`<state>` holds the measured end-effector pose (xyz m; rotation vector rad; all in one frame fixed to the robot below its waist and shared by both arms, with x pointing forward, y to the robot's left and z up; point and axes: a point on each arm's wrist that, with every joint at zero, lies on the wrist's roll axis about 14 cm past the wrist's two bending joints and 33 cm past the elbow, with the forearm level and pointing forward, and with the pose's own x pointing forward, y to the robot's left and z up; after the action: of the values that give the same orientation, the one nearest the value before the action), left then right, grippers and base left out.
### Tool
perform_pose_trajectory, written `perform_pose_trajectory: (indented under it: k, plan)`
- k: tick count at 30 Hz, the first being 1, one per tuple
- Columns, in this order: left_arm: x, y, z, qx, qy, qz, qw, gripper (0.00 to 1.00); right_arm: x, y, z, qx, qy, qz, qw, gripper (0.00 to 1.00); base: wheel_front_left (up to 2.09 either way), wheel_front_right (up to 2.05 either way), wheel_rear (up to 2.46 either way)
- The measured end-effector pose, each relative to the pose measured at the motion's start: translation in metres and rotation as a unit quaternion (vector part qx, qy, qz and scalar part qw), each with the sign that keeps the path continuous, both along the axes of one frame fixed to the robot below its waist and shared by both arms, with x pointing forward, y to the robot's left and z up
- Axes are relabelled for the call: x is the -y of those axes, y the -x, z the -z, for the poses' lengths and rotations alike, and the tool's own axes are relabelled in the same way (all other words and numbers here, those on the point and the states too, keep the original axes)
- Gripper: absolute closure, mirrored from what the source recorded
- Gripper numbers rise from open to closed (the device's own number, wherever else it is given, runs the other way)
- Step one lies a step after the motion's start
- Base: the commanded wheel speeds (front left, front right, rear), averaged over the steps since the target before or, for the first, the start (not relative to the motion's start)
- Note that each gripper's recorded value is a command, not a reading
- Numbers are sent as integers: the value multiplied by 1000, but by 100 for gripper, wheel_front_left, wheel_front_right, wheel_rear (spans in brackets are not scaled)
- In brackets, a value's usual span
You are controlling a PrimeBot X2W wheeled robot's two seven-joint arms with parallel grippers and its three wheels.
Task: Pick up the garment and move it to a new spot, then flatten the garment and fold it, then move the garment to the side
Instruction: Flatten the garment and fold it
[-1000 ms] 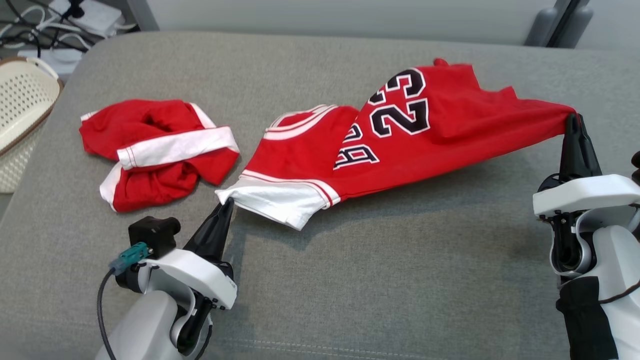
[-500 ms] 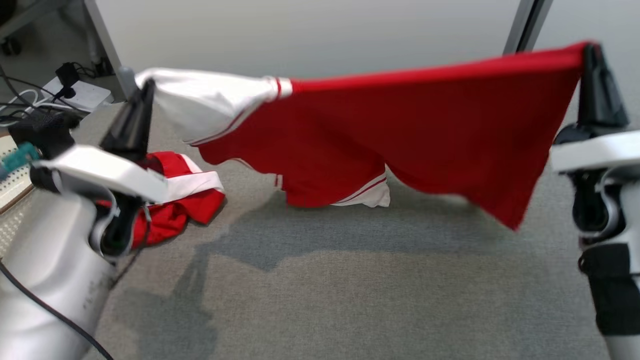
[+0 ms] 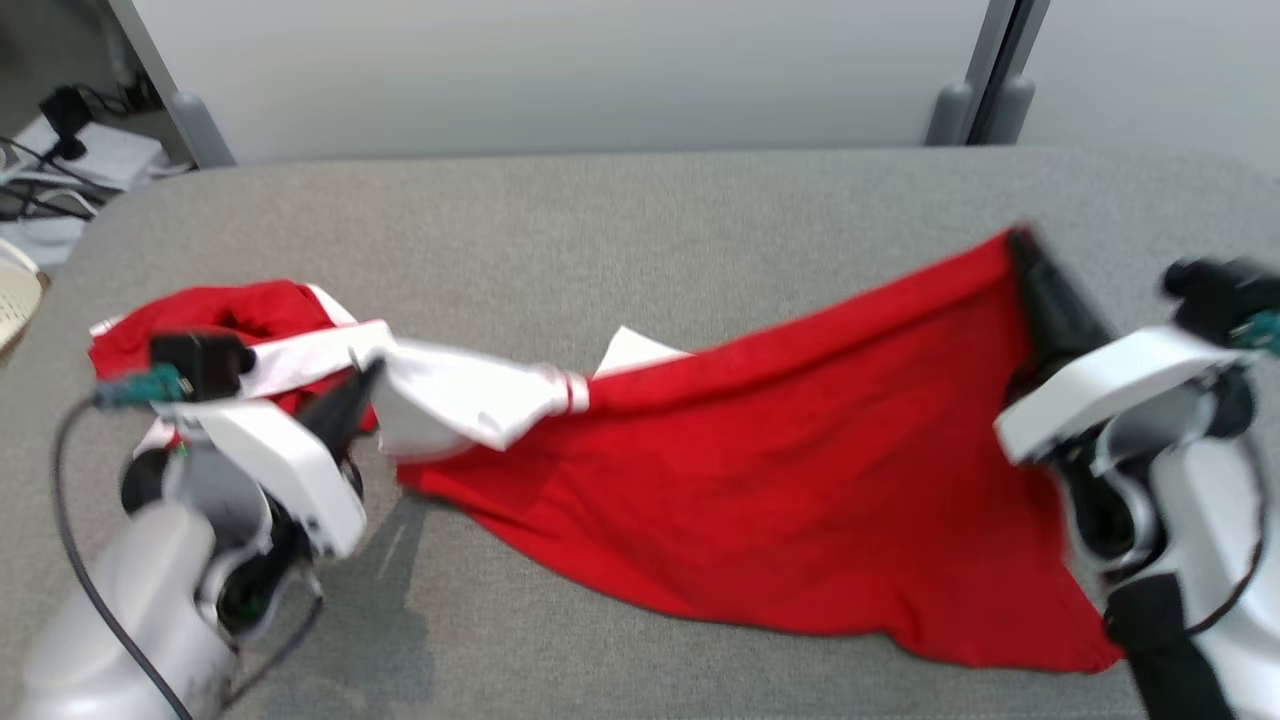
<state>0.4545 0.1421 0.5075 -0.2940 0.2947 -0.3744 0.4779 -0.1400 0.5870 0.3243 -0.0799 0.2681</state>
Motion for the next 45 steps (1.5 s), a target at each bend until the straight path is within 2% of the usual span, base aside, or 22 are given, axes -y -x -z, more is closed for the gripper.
perform_pose_trajectory:
  k: [2,5,7,9,11,13,14,15,16,17,19,20,25,27,29,30,34,38,45]
  plan:
    - [5,18,51,-83,-2,13,996,100,-16,4,50,-74,14,-23,997,100,0,0,0]
    - [15,28,96,-180,28,21,983,100,-41,-1,92,-143,30,-57,988,100,0,0,0]
    - [20,27,117,-238,41,27,970,100,-53,-18,102,-170,41,-71,982,100,0,0,0]
    - [22,9,123,-267,36,40,962,100,-50,-52,92,-172,34,-60,983,100,0,0,0]
    - [13,-47,93,-199,11,33,979,100,-30,-99,56,-126,40,-22,991,100,0,0,0]
    - [1,-132,-2,-18,41,-12,999,100,2,-144,-18,-17,14,41,999,100,0,0,0]
    - [1,-132,-2,-18,41,-12,999,100,2,-144,-18,-17,14,41,999,100,0,0,0]
    - [-5,-165,-65,80,69,-32,994,100,18,-158,-60,45,-6,69,997,100,0,0,0]
    - [-7,-185,-125,165,107,-45,979,100,30,-166,-96,98,-15,89,991,100,0,0,0]
    - [-3,-192,-172,231,114,-36,966,100,37,-171,-120,131,-11,99,986,100,0,0,0]
    - [10,-193,-215,298,128,-16,946,100,47,-173,-135,153,-9,114,982,100,0,0,0]
    - [15,-193,-214,301,127,-8,945,100,53,-173,-130,147,-14,122,982,100,0,0,0]
    - [20,-198,-130,207,143,-8,968,100,72,-173,-79,92,-23,142,985,100,0,0,0]
    - [8,-198,-82,158,150,-31,975,100,72,-173,-47,62,-36,138,988,100,0,0,0]
    - [-2,-191,-26,107,134,-48,984,100,67,-170,-8,25,-45,129,990,100,0,0,0]
    - [-7,-177,28,53,134,-64,988,100,64,-162,33,-16,-60,125,990,100,0,0,0]
    - [5,-132,102,-40,151,-74,985,100,73,-129,100,-75,-96,149,981,100,0,0,0]
    - [10,-105,113,-63,165,-81,981,100,85,-99,122,-93,-111,173,974,100,0,0,0]
    - [14,-64,101,-62,188,-103,975,100,90,-60,120,-100,-138,183,968,100,0,0,0]
